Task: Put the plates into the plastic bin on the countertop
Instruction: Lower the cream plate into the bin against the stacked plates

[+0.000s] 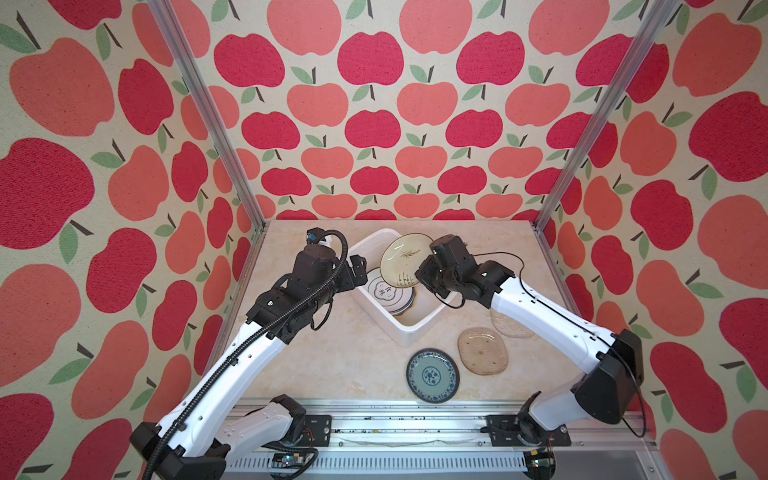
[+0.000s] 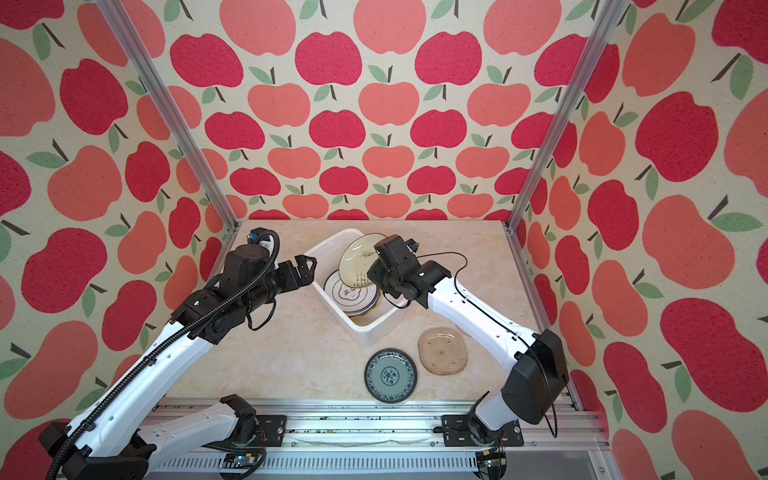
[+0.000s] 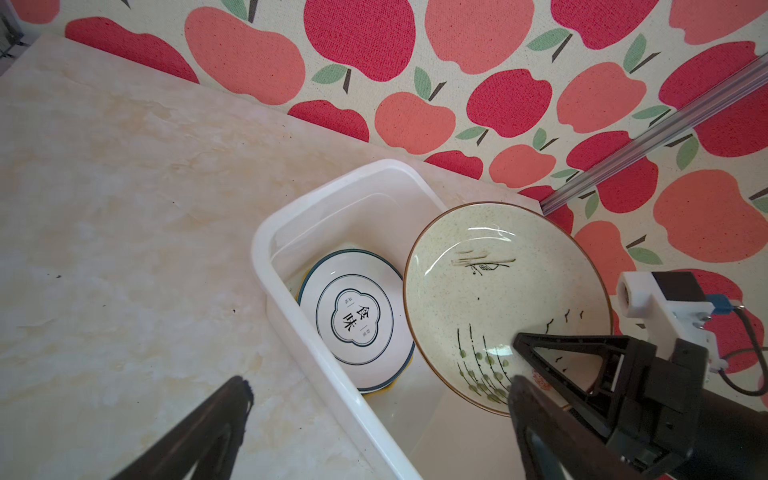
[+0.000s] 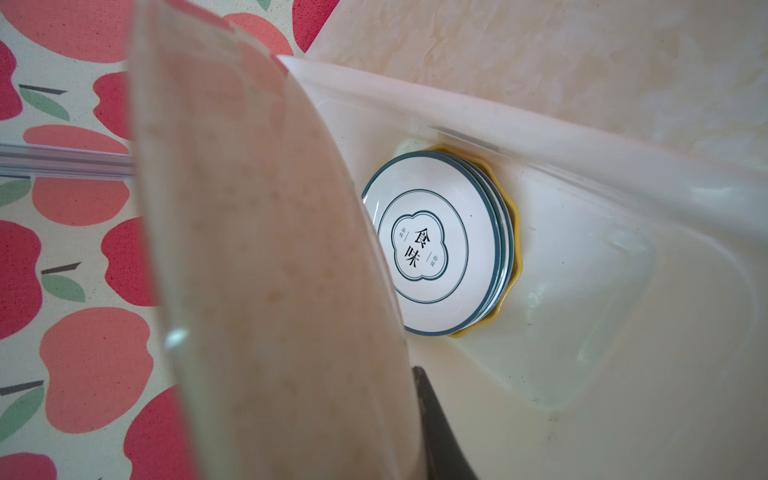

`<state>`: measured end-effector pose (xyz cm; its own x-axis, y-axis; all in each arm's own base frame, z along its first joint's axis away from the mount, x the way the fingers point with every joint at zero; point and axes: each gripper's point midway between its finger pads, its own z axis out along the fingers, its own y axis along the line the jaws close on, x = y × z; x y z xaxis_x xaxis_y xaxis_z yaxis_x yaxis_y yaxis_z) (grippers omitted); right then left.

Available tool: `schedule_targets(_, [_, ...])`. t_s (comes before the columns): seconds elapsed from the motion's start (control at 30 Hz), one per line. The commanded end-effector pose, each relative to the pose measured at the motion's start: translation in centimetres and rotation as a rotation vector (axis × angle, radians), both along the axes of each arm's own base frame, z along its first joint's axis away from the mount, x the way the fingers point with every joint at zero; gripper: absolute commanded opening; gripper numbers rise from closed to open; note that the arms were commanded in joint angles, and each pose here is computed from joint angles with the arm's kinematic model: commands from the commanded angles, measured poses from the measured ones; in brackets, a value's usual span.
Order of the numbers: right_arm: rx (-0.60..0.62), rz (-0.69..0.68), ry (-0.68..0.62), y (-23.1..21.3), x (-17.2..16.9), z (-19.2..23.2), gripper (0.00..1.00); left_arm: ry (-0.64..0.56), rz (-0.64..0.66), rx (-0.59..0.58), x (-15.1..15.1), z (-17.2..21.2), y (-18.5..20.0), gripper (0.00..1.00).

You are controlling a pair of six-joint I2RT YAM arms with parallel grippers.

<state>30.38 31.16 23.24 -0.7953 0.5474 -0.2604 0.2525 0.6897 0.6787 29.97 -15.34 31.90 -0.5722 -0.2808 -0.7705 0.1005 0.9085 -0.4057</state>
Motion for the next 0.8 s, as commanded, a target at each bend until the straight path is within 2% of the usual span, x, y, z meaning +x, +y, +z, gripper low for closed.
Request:
schedule_targets(0.0, [0.149, -0.155, -0.01, 1.8, 1.2, 1.3, 0.0, -0.032, -0.051, 0.032, 0.0, 0.0, -0.2, 0.99])
schedule_targets(0.2, [0.251, -0.286, 0.045, 3.7, 0.6, -0.6, 0.0, -0.045, -0.037, 0.012, -0.2, -0.1, 1.2, 0.99])
schedule_targets(0.37, [0.286, -0.348, 0.091, 4.4, 0.2, -2.2, 0.0, -0.041, -0.018, -0.009, -0.6, -0.3, 2.7, 0.99])
schedule_targets(0.77, [0.336, -0.306, 0.251, 6.1, 0.7, -5.7, 0.0, -0.022, -0.02, -0.002, -0.4, -0.4, 3.0, 0.99])
